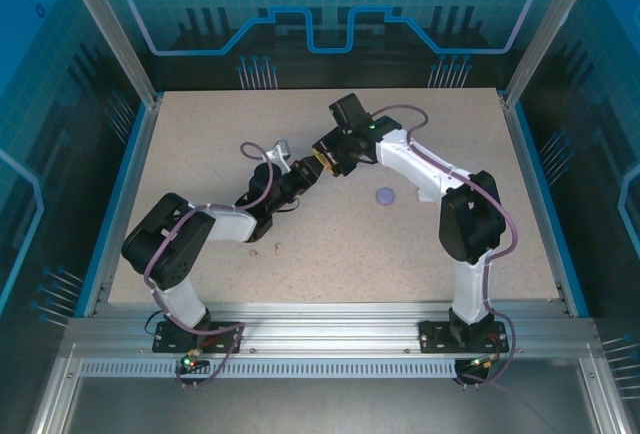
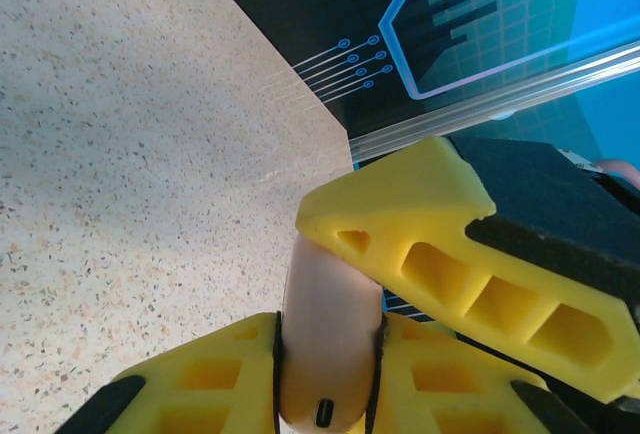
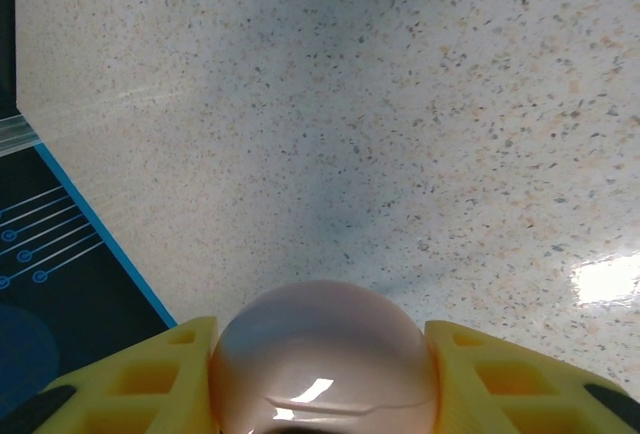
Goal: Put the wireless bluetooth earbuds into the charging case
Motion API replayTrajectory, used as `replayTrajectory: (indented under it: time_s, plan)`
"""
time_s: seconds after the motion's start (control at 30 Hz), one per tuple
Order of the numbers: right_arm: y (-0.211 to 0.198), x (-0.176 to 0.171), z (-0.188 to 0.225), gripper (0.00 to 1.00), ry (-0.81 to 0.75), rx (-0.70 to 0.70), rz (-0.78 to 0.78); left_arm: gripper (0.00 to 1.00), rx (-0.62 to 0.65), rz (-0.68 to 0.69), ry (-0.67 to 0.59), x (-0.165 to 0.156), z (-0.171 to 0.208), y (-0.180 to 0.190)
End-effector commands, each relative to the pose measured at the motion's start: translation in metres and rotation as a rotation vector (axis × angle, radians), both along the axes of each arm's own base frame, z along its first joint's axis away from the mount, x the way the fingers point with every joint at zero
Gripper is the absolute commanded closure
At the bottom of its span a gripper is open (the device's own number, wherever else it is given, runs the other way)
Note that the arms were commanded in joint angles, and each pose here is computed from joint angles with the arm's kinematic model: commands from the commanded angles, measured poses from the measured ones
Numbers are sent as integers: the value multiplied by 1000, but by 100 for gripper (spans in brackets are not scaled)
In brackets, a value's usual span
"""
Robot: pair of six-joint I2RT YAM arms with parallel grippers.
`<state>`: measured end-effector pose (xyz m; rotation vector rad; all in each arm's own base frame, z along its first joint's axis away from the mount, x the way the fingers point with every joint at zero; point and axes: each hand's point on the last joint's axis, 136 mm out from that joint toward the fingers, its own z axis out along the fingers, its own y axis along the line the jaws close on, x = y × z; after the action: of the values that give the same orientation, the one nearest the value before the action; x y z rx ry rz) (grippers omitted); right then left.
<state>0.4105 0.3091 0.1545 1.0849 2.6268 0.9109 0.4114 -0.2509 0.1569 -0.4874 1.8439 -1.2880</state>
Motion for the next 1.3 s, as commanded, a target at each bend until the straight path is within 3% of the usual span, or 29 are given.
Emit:
replayTrajectory:
  time_s: [0.0, 0.23, 0.43, 0.7, 0.93, 1.1, 1.27]
  plan:
    - [13, -25, 16, 55, 27, 55, 55, 85, -37, 32, -19, 4, 5, 2]
    - [8, -22, 22, 54, 12, 62, 39, 97, -34, 14, -6, 1, 4, -1]
    - [-11, -7, 39, 24, -48, 70, 0, 100, -9, -58, 21, -9, 7, -9]
    - [-81, 0, 65, 17, -212, -51, 7, 100, 51, -169, 43, -24, 25, -6]
    - [-105, -10, 75, 16, -530, -164, 274, 100, 92, -314, 15, -30, 55, -2]
    - [-77, -33, 93, 17, -822, -72, 518, 100, 123, -408, -10, -34, 66, -3]
    - [-58, -46, 95, 19, -894, 26, 640, 100, 121, -453, -27, -35, 72, -2]
